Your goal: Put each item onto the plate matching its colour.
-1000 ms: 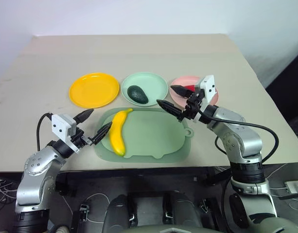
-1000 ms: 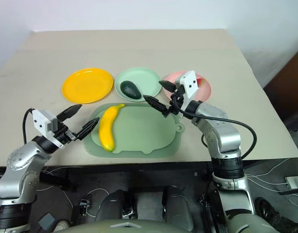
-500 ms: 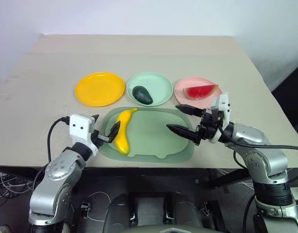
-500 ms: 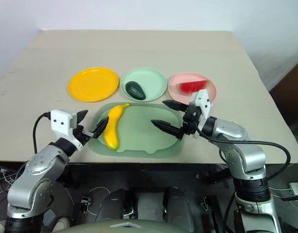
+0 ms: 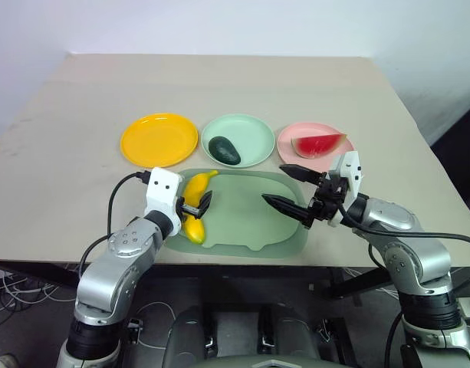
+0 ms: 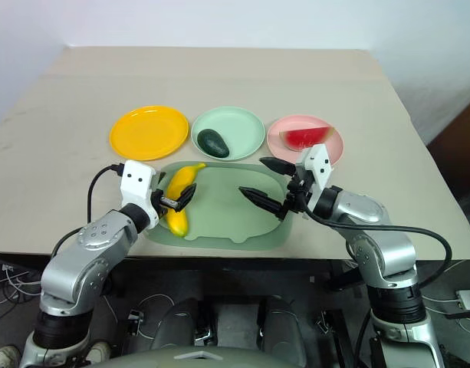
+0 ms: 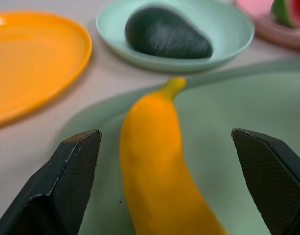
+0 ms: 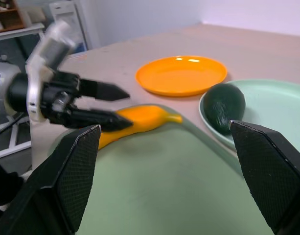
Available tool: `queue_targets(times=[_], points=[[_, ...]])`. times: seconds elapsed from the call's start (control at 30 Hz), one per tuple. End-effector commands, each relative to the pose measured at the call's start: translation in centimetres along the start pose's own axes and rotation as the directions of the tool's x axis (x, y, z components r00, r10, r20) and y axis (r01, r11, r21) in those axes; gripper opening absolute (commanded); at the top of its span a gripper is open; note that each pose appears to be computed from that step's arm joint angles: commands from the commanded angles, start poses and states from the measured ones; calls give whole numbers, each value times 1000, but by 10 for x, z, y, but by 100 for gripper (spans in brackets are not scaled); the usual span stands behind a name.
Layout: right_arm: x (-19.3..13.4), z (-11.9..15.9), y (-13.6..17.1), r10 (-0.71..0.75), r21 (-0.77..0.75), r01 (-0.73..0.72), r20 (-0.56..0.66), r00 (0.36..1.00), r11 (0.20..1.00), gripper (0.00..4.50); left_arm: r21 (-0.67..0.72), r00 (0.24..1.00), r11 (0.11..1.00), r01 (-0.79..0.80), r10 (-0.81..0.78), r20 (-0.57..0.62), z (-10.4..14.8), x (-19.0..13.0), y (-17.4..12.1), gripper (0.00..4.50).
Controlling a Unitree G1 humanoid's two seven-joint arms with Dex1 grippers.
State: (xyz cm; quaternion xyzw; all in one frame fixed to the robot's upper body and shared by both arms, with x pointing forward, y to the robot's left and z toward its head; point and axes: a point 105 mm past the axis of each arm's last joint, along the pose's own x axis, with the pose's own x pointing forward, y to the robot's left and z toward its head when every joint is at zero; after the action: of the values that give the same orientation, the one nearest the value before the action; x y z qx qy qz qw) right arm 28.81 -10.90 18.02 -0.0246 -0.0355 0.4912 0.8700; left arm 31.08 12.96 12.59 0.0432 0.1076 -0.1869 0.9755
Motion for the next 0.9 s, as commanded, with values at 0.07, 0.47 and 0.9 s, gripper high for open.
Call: queue_targets(times=[0.07,0.47,0.9], points=[[-3,6,3,-1,-47,1,4,1000,999,446,6,998,999,-34,35,-44,3,6,5,450],[-2,3,-8,-45,-69,44,-19,999,997,450,30,988,1000,-4,9,-157,2,7,0,201],[18,13,-7,-30,-66,31,20,999,997,450,-115,988,990,-87,100,117,68,34,26,187]])
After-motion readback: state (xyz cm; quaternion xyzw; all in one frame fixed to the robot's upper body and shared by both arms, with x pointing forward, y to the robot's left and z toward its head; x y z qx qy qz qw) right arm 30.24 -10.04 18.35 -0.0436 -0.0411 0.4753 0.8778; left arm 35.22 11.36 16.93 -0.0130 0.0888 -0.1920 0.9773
